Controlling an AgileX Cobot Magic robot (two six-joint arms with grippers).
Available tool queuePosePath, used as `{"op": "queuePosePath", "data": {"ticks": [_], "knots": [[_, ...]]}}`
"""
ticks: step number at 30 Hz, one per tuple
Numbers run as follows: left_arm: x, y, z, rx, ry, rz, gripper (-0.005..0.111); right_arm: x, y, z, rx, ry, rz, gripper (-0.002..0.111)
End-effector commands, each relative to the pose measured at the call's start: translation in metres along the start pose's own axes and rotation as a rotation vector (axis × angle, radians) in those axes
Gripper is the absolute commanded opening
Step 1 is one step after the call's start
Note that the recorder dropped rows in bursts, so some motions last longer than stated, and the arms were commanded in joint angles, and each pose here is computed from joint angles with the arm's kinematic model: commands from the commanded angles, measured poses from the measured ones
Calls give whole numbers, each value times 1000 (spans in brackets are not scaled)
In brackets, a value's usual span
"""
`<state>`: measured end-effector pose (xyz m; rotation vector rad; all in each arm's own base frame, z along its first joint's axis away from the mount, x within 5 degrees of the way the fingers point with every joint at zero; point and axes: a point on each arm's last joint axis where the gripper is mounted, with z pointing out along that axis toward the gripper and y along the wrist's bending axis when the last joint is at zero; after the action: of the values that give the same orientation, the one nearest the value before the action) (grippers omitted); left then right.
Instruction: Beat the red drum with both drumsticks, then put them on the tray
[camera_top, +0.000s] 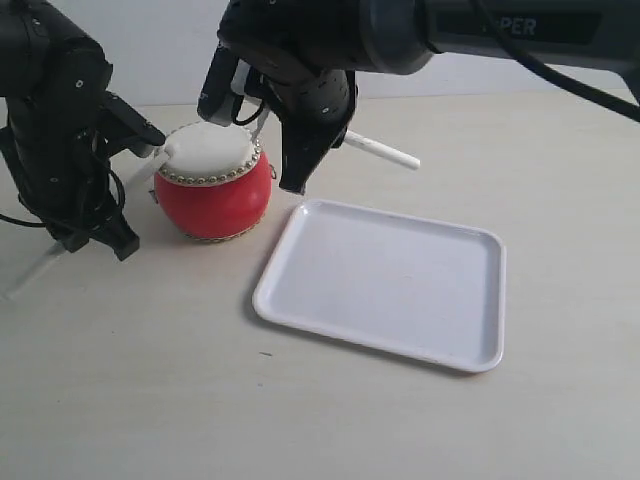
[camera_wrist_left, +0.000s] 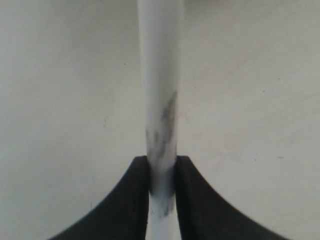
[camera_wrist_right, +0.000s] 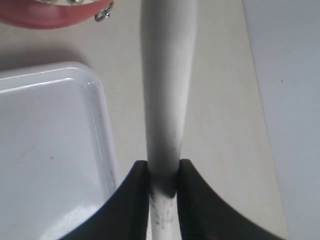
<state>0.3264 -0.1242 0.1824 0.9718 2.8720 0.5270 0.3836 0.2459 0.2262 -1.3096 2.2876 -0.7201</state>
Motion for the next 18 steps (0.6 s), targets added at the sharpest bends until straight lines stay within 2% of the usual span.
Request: {"op": "queuePosePath", "data": {"ticks": [1, 7, 14, 18], "knots": [[-3, 4, 0, -15, 5, -10, 0, -3, -2, 0, -5, -38, 20, 0], [0, 12, -17, -44, 10, -24, 0, -11, 10, 13, -56, -75, 29, 0], [9, 20, -40, -72, -39, -47, 0, -10, 41, 53, -121, 31, -16, 0], [13, 23, -49, -77, -66, -57, 0, -6, 48, 64, -118, 92, -58, 0]]}}
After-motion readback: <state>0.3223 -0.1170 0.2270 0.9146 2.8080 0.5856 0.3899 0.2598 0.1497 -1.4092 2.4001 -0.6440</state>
